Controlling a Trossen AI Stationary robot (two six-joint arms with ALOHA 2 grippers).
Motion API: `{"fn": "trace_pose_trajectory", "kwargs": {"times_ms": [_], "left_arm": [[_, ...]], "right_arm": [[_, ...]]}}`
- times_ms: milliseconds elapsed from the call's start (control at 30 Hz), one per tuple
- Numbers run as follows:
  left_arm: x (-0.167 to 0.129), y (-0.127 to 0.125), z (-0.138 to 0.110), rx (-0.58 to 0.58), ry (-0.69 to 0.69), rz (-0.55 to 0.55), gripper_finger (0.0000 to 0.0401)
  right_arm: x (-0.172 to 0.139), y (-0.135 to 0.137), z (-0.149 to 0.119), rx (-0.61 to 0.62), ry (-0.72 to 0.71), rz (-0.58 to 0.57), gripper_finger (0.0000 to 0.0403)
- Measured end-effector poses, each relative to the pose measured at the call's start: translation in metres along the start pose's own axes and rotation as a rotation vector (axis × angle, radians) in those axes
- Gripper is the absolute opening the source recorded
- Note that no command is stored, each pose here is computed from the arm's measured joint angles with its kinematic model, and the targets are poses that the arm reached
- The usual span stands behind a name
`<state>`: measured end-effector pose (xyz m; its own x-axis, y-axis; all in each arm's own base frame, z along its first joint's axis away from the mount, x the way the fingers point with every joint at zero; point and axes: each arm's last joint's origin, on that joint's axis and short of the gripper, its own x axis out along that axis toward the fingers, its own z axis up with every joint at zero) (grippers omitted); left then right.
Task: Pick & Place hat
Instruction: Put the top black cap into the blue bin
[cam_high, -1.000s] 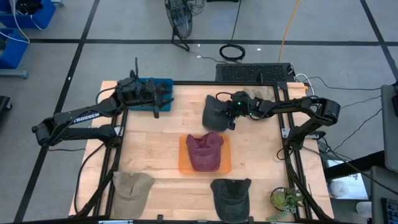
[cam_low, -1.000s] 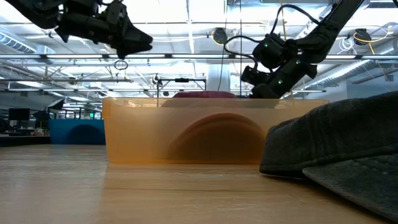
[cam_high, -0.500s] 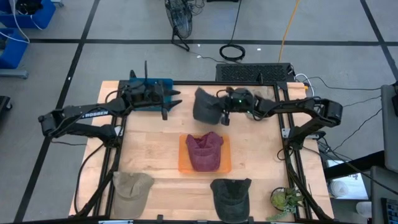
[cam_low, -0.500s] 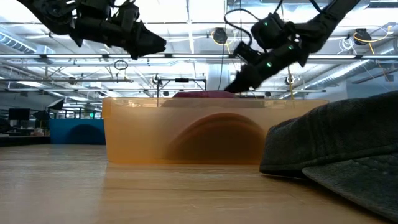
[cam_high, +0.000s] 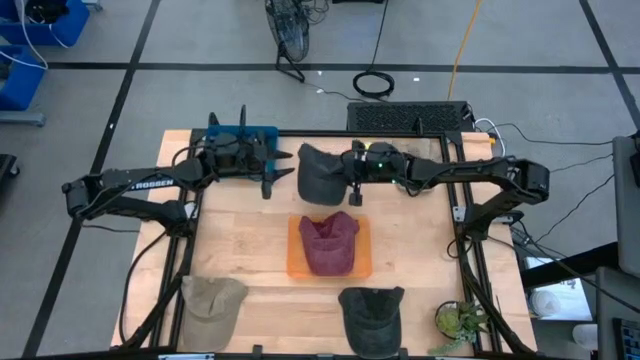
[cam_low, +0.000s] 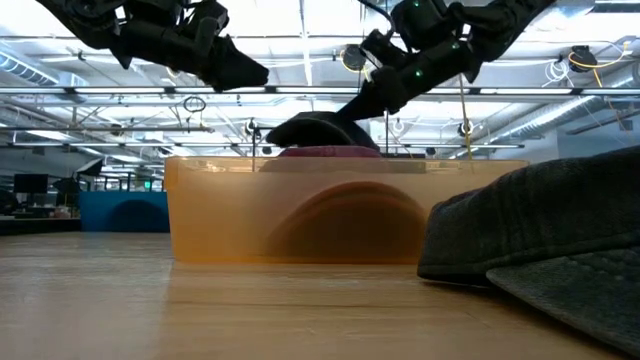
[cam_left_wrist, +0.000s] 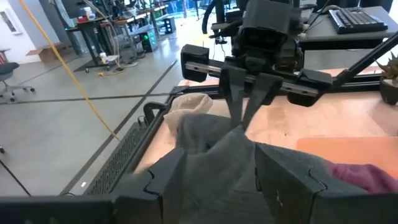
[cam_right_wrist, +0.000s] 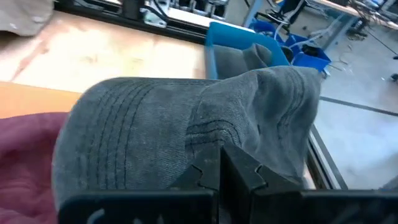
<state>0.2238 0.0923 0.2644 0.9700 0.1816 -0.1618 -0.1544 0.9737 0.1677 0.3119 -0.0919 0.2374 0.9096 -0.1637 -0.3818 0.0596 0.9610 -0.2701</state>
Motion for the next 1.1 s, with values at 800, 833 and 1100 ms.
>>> {"fn": "trace_pose_trajectory", "kwargs": {"times_ms": [800,833,1100], "left_arm": [[0.037,-0.032,0.012,0.018,0.234,-0.118,0.0265],[0.041,-0.033,0.012,0.020,0.242,-0.123,0.0266],[0.056,-0.035,0.001,0.027,0.369,-0.152,0.0267]], "right_arm": [[0.021,0.029,0.024,-0.076,0.011,0.102,0.0000],[0.022,0.029,0.024,-0.076,0.012,0.104,0.0000],[0.025,0.031,0.022,-0.077,0.037,0.112,0.0000]]}}
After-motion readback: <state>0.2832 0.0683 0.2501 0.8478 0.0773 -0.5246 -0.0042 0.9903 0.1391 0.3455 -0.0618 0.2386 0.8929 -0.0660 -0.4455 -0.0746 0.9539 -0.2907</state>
